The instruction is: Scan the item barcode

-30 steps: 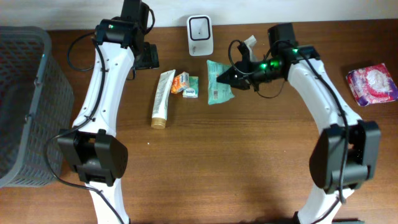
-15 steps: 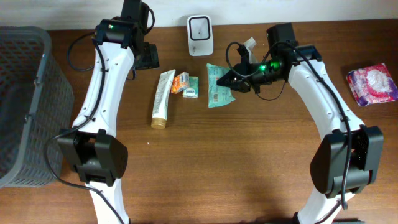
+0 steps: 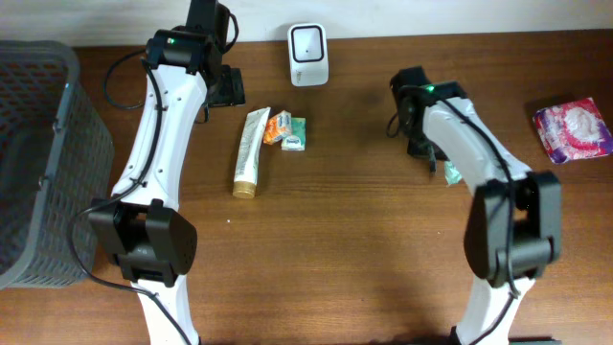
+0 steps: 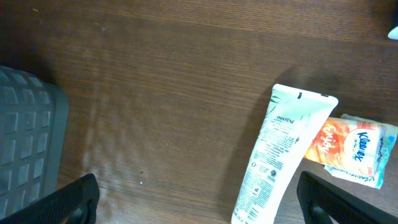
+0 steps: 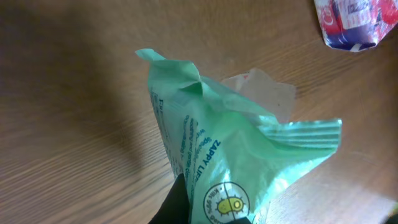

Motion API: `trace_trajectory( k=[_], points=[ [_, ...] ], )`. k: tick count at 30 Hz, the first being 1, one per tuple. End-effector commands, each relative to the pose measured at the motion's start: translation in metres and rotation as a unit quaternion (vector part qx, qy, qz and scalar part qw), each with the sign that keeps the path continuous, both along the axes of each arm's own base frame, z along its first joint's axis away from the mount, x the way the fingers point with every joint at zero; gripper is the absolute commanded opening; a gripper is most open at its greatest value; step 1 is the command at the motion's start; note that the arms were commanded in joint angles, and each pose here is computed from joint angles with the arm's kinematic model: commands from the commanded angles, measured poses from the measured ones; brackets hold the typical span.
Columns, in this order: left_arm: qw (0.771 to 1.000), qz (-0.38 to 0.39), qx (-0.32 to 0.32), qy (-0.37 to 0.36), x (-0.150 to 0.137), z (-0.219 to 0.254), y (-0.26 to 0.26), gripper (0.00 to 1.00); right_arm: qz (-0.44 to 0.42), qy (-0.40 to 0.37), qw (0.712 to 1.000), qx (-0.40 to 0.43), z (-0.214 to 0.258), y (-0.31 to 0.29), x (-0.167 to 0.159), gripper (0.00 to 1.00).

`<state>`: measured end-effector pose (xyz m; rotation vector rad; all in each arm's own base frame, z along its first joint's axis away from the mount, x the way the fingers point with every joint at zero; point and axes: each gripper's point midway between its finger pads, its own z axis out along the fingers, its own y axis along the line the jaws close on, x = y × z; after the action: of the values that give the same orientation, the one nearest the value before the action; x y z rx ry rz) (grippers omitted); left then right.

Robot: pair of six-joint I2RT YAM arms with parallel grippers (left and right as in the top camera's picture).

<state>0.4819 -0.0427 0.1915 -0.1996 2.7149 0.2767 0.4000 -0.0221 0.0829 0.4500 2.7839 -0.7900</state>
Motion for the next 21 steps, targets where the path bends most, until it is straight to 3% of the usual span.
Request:
trace_trajectory(
  k=[1, 4, 6, 7, 12, 13, 14, 16, 19, 21],
  points=[
    [1.000, 0.007, 0.001, -0.009, -0.001, 0.006, 0.002, 0.99, 0.003, 0.050, 0.996, -0.069, -0.031, -0.015, -0.007, 0.08],
    [1.000, 0.007, 0.001, -0.009, -0.001, 0.006, 0.002, 0.99, 0.023, 0.087, 0.996, -0.005, -0.055, 0.009, -0.014, 0.18],
    [1.000, 0.007, 0.001, -0.009, -0.001, 0.006, 0.002, 0.99, 0.051, 0.094, 0.994, 0.000, -0.056, 0.033, -0.017, 0.51],
    [1.000, 0.008, 0.001, -0.009, -0.001, 0.006, 0.002, 0.99, 0.066, 0.094, 0.993, -0.001, -0.056, 0.045, -0.017, 0.54],
    [1.000, 0.008, 0.001, -0.009, -0.001, 0.006, 0.002, 0.99, 0.192, 0.077, 0.977, 0.056, -0.024, 0.149, -0.007, 0.60],
    [1.000, 0.007, 0.001, -0.009, -0.001, 0.006, 0.002, 0.99, 0.185, 0.059, 0.979, 0.058, 0.002, 0.147, 0.006, 0.69],
    [1.000, 0.007, 0.001, -0.009, -0.001, 0.006, 0.002, 0.99, 0.173, 0.053, 0.982, 0.058, 0.014, 0.136, 0.013, 0.70],
    [1.000, 0.007, 0.001, -0.009, -0.001, 0.006, 0.002, 0.99, 0.142, 0.070, 0.984, 0.079, 0.021, 0.093, 0.020, 0.70],
    [1.000, 0.007, 0.001, -0.009, -0.001, 0.006, 0.002, 0.99, 0.129, 0.118, 0.955, 0.238, -0.001, 0.062, 0.010, 0.69],
    [1.000, 0.007, 0.001, -0.009, -0.001, 0.006, 0.002, 0.99, 0.126, 0.129, 0.944, 0.275, -0.012, 0.036, 0.005, 0.60]
  ],
)
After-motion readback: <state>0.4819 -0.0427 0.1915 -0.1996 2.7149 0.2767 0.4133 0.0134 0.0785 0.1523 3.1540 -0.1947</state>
